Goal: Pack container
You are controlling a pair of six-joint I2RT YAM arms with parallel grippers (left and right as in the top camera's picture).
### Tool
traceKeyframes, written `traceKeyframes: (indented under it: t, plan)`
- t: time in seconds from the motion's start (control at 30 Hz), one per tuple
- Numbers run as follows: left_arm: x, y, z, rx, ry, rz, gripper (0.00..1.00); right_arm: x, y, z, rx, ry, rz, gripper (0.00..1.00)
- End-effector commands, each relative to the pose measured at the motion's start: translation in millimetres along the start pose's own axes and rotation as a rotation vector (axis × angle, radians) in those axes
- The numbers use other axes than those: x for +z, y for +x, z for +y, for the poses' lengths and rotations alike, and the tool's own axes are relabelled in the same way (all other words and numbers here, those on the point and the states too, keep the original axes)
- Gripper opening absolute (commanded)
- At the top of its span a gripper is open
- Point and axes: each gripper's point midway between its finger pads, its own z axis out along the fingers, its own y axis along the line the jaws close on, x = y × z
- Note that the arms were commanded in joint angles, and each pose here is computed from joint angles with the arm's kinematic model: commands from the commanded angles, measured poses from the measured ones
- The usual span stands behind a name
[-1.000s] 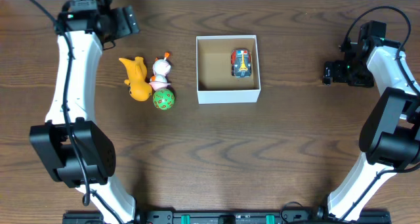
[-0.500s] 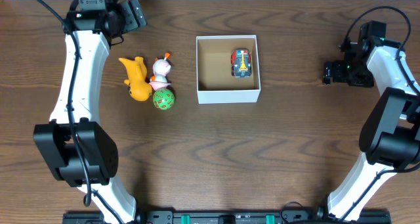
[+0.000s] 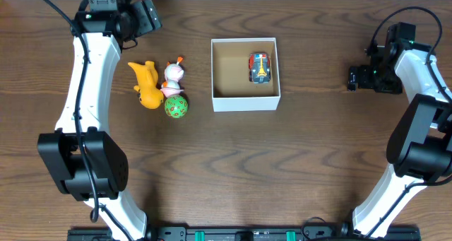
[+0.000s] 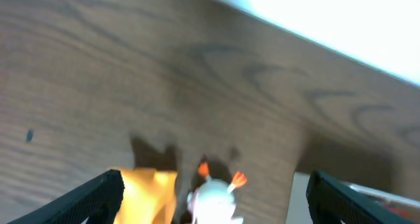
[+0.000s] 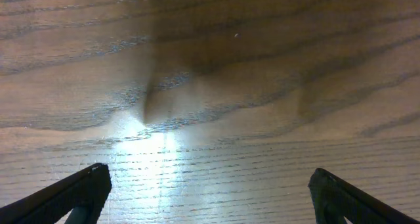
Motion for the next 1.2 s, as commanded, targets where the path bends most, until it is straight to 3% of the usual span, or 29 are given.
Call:
traceKeyframes:
  t: [0.0,0.23,0.43,0.63,0.7,1.17]
  plan:
    - [-7,7,1,0.028,-0.003,0.040,0.90,-3,-1,5,-0.001,-0.007,-0.007,0.99]
    - [3,73,7,0.044,-0.068,0.287,0.90,-3,-1,5,-0.001,-0.007,-0.008,0.99]
    - [15,101,-2,0.077,-0.070,0.352,0.90,-3,-1,5,-0.001,-0.007,-0.007,0.99]
    - [41,111,15,0.054,-0.096,0.377,0.91,-3,-1,5,-0.001,-0.007,-0.007,0.99]
    - [50,108,20,0.041,-0.098,0.365,0.98,-3,-1,5,-0.001,-0.007,-0.008,0.99]
    - [76,125,60,0.002,-0.188,0.443,0.99,-3,-1,5,-0.001,-0.007,-0.008,0.99]
